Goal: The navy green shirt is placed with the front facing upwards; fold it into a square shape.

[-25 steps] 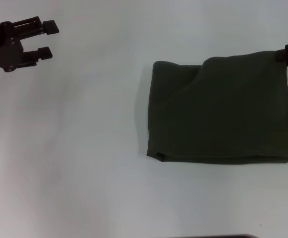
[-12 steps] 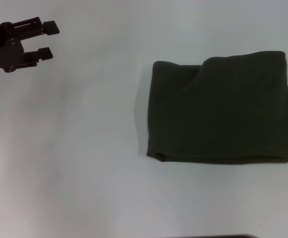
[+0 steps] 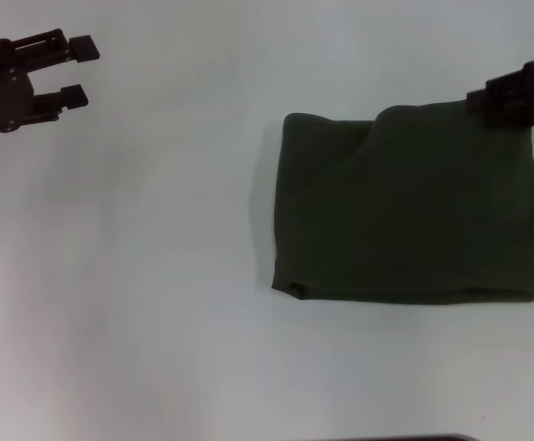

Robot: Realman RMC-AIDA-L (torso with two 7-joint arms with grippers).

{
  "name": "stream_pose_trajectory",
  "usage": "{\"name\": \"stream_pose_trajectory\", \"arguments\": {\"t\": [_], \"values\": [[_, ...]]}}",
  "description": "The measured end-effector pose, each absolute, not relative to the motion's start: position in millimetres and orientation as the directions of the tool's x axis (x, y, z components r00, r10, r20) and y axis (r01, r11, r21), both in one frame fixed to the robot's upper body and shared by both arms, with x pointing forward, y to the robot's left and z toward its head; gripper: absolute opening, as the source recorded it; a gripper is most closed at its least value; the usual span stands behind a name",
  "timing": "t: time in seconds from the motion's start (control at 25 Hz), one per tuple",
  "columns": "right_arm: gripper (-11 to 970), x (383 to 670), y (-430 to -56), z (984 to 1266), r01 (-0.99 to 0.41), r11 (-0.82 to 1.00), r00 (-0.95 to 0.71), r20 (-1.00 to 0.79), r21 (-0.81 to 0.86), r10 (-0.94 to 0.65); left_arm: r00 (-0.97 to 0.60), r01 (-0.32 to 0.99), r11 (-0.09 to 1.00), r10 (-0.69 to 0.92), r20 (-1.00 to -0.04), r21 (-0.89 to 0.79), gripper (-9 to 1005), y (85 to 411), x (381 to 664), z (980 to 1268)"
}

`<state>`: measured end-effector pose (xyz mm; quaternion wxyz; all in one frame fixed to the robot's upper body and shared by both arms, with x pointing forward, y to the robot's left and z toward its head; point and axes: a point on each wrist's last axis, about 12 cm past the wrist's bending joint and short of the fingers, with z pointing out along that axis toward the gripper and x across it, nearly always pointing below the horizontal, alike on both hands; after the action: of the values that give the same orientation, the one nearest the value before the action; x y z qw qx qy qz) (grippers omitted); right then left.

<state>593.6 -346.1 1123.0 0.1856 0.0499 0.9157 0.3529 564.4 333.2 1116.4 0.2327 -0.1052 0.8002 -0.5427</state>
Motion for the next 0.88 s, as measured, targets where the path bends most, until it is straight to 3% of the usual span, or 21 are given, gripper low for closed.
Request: {"name": "stream_pose_trajectory", "arguments": {"t": [0.16, 0.52, 0.88], "values": [[451, 594, -343, 1112, -0.029, 0.774, -0.932, -0.297, 0.632, 0.207, -0.869, 0.084, 0.388, -0.423, -0.258, -0.918, 825, 334, 564, 1116], [452, 608, -354, 1117, -0.017, 0.825, -0.887, -0.389, 0.565, 0.249, -0.870, 0.082, 0.382, -0.423, -0.253, -0.921, 824, 332, 564, 1115], [454, 611, -359, 1187, -0.181, 0.745, -0.877, -0.448, 0.642, 0.173, -0.888, 0.102, 0.372, -0.383, -0.253, -0.922, 824, 328, 565, 1121]]}}
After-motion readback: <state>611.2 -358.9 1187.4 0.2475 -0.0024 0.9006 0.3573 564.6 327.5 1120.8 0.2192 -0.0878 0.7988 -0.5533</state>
